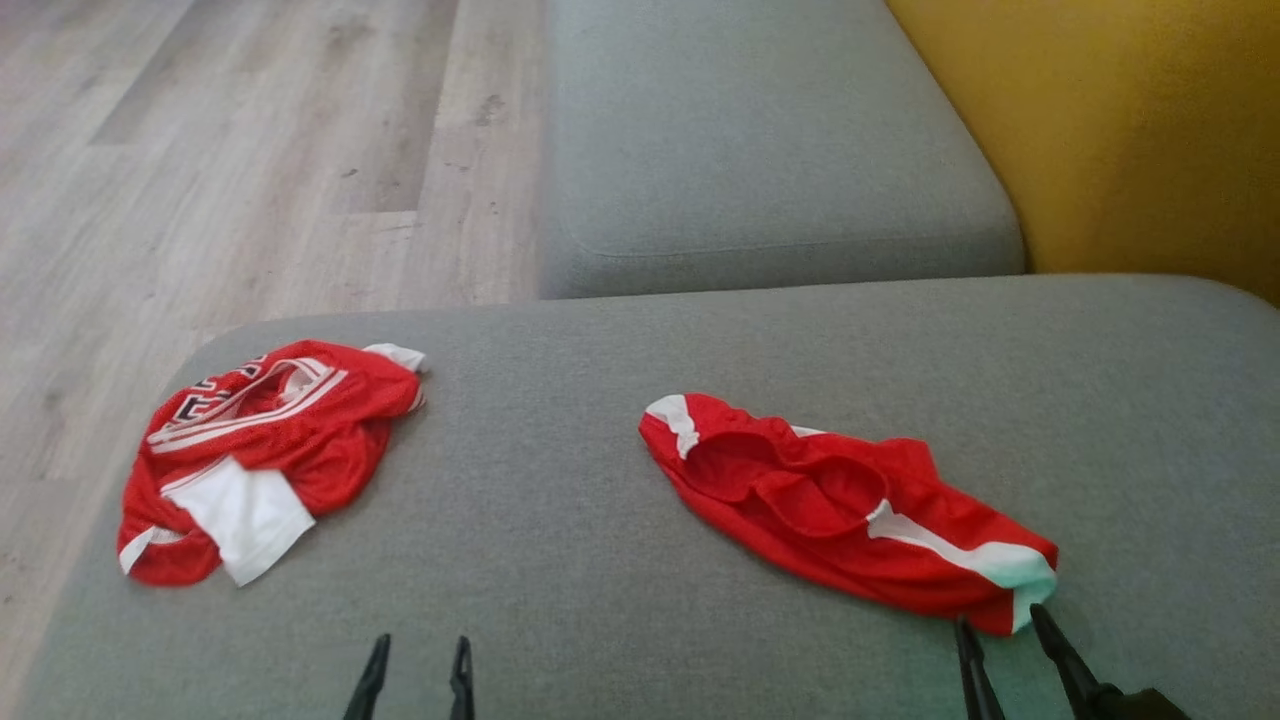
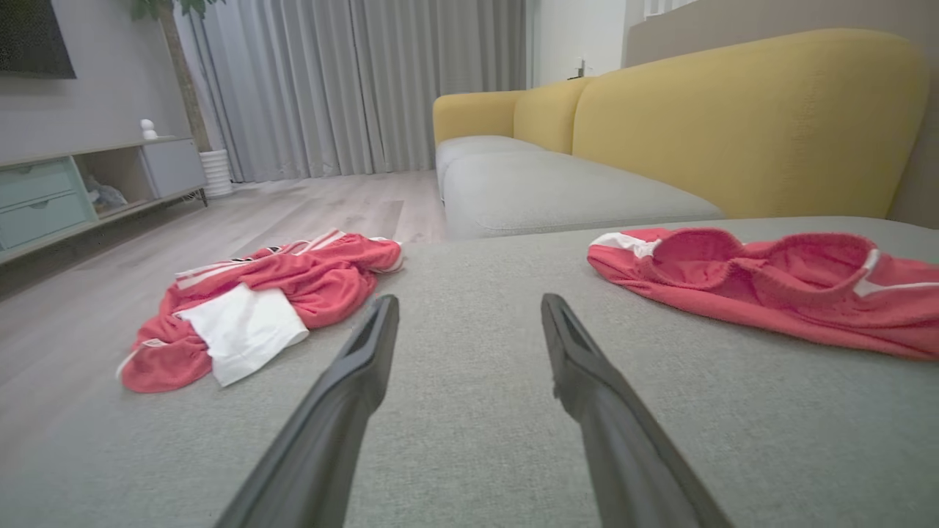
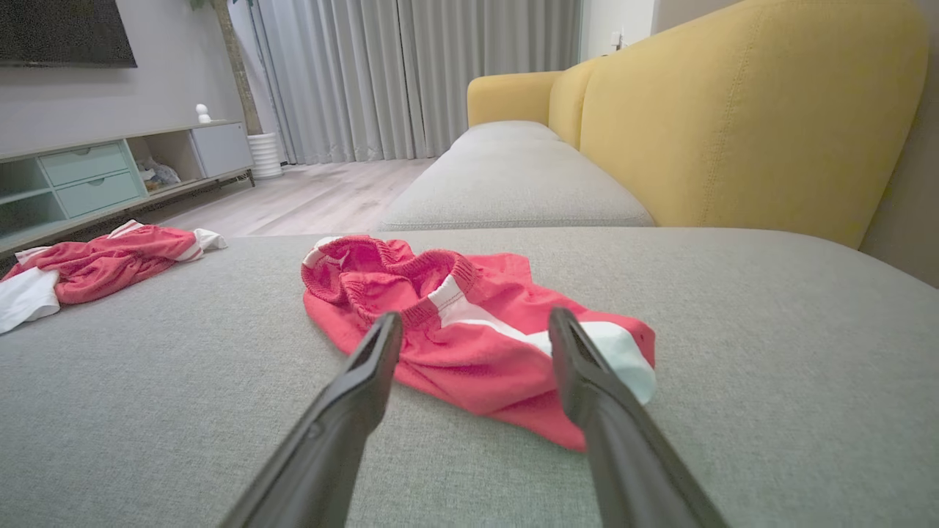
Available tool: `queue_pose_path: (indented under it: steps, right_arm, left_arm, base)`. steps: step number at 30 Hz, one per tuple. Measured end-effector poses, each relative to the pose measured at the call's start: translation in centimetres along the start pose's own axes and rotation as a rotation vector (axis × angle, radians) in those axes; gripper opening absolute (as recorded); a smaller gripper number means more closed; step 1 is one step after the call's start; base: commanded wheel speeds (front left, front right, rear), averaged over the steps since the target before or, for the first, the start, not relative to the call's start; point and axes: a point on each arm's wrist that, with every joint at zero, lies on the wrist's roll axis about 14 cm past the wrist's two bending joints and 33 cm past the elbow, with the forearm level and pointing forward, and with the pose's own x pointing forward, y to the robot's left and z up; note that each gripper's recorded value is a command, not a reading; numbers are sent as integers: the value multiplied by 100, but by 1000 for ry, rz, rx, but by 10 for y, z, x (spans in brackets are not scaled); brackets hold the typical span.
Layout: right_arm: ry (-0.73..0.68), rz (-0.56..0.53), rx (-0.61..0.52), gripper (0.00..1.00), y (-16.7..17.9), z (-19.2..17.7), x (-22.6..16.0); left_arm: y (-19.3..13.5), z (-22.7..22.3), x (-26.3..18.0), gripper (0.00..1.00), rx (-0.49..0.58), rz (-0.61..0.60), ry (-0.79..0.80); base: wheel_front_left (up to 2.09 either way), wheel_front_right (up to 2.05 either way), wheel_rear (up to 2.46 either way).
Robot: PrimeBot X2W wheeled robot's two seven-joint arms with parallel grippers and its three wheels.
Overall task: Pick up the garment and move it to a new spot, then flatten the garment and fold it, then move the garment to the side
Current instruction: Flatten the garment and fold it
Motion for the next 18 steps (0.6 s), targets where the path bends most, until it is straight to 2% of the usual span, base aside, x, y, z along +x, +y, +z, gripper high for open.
queue_pose_path:
  steps: [4,7,14,18]
  right_arm:
    - [8,-24,1,100,-5,-3,-4]
    - [19,-52,1,100,-11,-7,-9]
    - [38,-123,13,100,-25,-12,-19]
    - [40,-172,14,100,-37,-12,-25]
  left_arm:
    - [-19,-5,7,100,-18,-64,23]
    - [-45,0,22,100,-30,-159,20]
    - [-136,15,63,100,-21,-489,15]
    - [-185,8,74,100,-2,-661,64]
  base:
    - [0,0,0]
    - [0,0,0]
    - [0,0,0]
    - [0,0,0]
